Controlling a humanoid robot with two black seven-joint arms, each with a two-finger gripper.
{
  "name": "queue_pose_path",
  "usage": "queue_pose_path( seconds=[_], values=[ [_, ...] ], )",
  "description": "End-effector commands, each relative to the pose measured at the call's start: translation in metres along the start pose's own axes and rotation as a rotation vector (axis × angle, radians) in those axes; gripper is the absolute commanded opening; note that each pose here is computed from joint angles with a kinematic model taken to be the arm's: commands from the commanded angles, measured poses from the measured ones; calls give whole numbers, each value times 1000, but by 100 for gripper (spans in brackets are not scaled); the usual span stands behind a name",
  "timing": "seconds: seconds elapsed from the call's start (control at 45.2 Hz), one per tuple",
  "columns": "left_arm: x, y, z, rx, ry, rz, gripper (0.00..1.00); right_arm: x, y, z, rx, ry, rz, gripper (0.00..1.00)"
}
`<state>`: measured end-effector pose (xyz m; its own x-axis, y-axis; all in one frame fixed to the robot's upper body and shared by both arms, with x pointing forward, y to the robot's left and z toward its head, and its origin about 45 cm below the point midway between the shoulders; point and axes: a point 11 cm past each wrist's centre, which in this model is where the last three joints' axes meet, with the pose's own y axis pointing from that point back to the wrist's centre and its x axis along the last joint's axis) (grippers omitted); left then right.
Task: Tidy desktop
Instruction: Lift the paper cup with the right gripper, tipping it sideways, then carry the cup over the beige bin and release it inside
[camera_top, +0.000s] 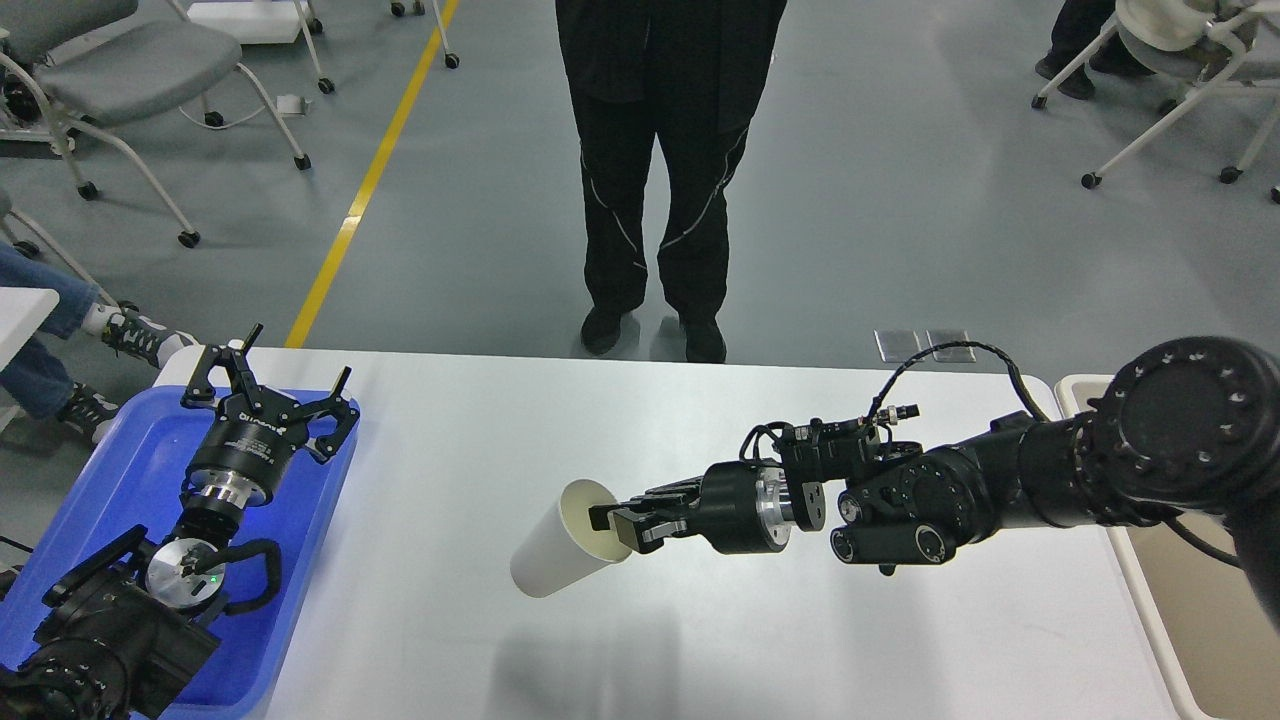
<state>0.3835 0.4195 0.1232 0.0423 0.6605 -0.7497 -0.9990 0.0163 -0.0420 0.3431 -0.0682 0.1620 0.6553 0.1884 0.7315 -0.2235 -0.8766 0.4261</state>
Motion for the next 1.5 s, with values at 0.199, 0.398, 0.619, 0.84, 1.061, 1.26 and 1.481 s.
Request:
queue_pose_path(
  seconds=[0.199,0.398,0.619,0.84,1.061,1.26,1.481],
  values=[
    [0,0,0,0,0,0,100,83,14,-28,74,-8,210,0],
    [0,0,0,0,0,0,100,118,30,-27,65,-9,301,0],
    [0,0,0,0,0,0,100,147,56,-16,25,-32,406,0],
    [0,0,0,0,1,-1,100,175,119,17,-88,-58,544,0],
    [0,0,0,0,0,0,100,183,204,64,-255,-133,697,0],
    [0,0,0,0,1,-1,100,152,299,124,-498,-206,853,0],
    [0,0,0,0,0,0,100,89,407,183,-847,-300,980,0]
  ],
)
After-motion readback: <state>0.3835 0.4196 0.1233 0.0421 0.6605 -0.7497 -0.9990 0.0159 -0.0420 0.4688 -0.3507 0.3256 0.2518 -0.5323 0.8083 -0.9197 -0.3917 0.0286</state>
